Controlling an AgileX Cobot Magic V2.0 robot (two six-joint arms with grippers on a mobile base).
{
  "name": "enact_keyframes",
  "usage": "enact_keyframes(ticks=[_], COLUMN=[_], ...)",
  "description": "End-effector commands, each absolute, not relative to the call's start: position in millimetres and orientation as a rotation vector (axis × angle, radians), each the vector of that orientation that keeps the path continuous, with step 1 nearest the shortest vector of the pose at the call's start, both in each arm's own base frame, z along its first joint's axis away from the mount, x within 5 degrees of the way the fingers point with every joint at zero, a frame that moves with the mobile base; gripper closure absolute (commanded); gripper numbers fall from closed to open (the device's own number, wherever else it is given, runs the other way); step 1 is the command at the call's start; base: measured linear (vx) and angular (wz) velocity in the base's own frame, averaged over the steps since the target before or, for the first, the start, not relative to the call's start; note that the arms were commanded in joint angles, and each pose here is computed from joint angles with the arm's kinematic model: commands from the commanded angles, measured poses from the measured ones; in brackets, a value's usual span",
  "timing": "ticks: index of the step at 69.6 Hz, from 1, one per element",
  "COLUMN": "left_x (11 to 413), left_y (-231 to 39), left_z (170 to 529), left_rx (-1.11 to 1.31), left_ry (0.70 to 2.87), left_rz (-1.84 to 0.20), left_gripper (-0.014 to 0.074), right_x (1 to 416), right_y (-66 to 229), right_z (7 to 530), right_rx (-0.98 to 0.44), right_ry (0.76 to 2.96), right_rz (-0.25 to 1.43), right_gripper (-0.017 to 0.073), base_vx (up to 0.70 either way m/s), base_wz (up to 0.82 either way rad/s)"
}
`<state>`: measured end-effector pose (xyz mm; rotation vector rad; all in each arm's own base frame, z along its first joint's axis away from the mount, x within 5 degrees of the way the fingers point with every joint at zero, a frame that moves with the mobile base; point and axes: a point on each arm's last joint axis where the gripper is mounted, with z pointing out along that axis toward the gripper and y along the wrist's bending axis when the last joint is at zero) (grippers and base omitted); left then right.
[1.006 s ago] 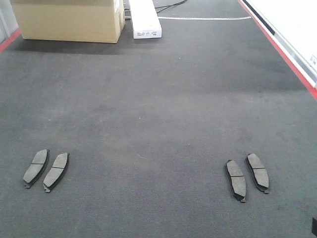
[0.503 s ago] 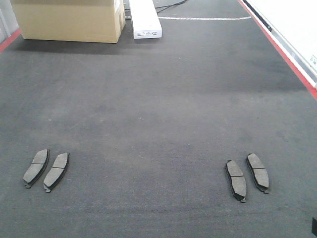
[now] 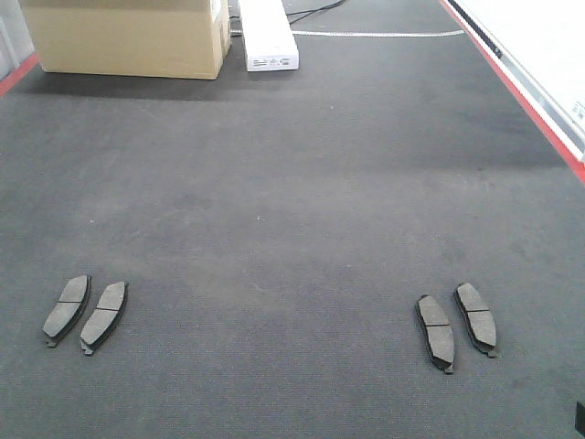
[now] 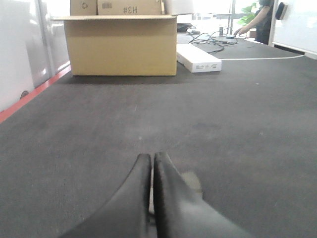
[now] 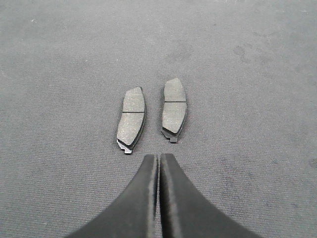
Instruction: Move and align brake pads A on conveyor
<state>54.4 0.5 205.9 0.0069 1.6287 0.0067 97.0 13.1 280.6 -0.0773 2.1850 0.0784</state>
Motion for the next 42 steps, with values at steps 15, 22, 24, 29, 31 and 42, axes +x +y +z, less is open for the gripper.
enact_keyframes(ticks=[15, 22, 24, 29, 31, 42], left_x=[56.1, 56.1, 56.1, 56.2, 56.2, 56.2], left_y=[-0.2, -0.2, -0.2, -0.2, -0.2, -0.2], left_z=[195.3, 195.2, 195.2, 195.4, 195.4, 195.4], left_rx=[-0.004, -0.004, -0.004, -0.004, -0.004, -0.004], left_ry=[1.547, 1.548, 1.548, 1.549, 1.549, 1.549], left_rz=[-0.012, -0.012, -0.012, -0.012, -0.012, -0.012], left_gripper=[0.0599, 0.0599, 0.0599, 0.0599, 0.0599, 0.0599], right_x=[100.8, 100.8, 100.8, 100.8, 100.8, 100.8], right_y=[13.3, 13.3, 13.3, 13.3, 13.3, 13.3], right_z=[293.2, 293.2, 293.2, 293.2, 293.2, 293.2], right_rx=[-0.077, -0.077, -0.077, -0.077, -0.077, -0.077], right_ry=[2.106, 2.106, 2.106, 2.106, 2.106, 2.106], right_rz=[0.081, 0.081, 0.081, 0.081, 0.081, 0.081], right_gripper=[0.0571, 0.0571, 0.0571, 0.0571, 0.0571, 0.0571], base_vx=[0.00, 0.00, 0.00, 0.00, 0.00, 0.00], base_wz=[0.00, 0.00, 0.00, 0.00, 0.00, 0.00])
